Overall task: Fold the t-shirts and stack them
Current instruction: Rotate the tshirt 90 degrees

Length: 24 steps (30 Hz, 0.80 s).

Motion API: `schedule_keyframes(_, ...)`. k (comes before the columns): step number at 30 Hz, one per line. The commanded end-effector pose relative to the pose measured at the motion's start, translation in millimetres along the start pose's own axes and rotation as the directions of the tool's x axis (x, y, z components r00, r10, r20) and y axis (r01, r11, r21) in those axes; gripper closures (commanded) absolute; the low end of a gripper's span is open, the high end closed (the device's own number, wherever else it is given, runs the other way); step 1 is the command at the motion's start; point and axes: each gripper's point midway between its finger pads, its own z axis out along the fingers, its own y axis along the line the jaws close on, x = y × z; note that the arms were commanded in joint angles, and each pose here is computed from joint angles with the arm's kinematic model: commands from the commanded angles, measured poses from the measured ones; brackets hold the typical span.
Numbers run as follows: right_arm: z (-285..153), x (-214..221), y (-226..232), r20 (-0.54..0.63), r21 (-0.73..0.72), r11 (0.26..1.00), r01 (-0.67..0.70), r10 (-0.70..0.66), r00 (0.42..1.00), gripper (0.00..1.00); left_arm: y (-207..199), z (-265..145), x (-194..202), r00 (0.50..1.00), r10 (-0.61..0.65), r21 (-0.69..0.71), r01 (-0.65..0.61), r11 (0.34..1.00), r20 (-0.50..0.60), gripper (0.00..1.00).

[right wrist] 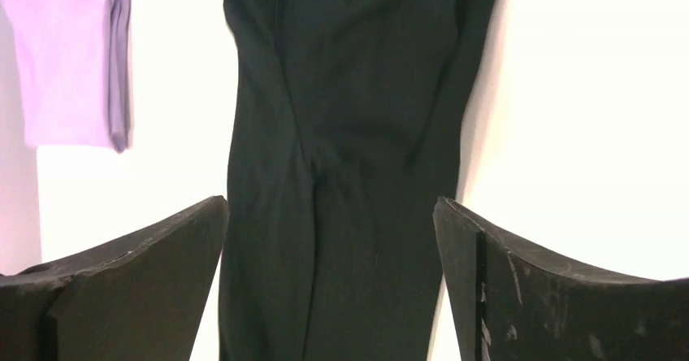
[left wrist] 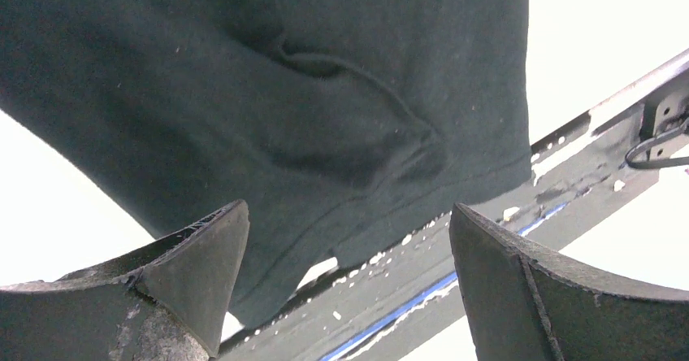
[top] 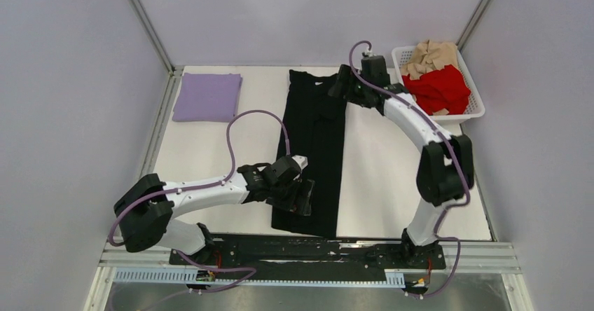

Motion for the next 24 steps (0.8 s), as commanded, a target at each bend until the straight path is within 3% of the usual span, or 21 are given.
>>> schedule_keyframes(1,-51.3,78.4,-11.2,-0.116,0.039,0.992,-0.116,0.120,0.986,0.02,5.5,-24.3,0.2,0.998,0.057,-0.047,-0.056,0.997,0.012,0.01)
schedule_keyframes(4,-70.9,143.4,-6.0,-0.201,0.048,0.992,-0.114,0.122,0.972,0.03,13.8,-29.0,12.5,0.999,0.052,-0.074,-0.053,0.996,-0.015,0.05)
schedule_keyframes(7,-86.1,198.8,14.9,-0.292,0.002,0.997,-0.083,0.080,0.953,0.04,12.3,-26.6,21.8,0.999,0.032,-0.061,-0.034,0.998,-0.036,0.14)
schedule_keyframes(10,-94.2,234.1,26.1,-0.355,-0.018,0.997,-0.069,0.058,0.933,0.05,20.8,-24.2,28.8,0.998,0.015,-0.107,-0.021,0.994,-0.054,0.21)
schedule_keyframes(17,-90.9,276.3,18.6,-0.427,0.013,0.998,-0.064,0.064,0.902,0.05,29.0,-16.2,37.3,0.996,0.026,-0.163,-0.040,0.986,-0.088,0.26)
schedule_keyframes(24,-85.7,298.3,2.6,-0.477,0.066,0.996,-0.063,0.087,0.875,0.05,35.3,0.2,43.6,0.989,0.041,-0.206,-0.070,0.976,-0.145,0.38)
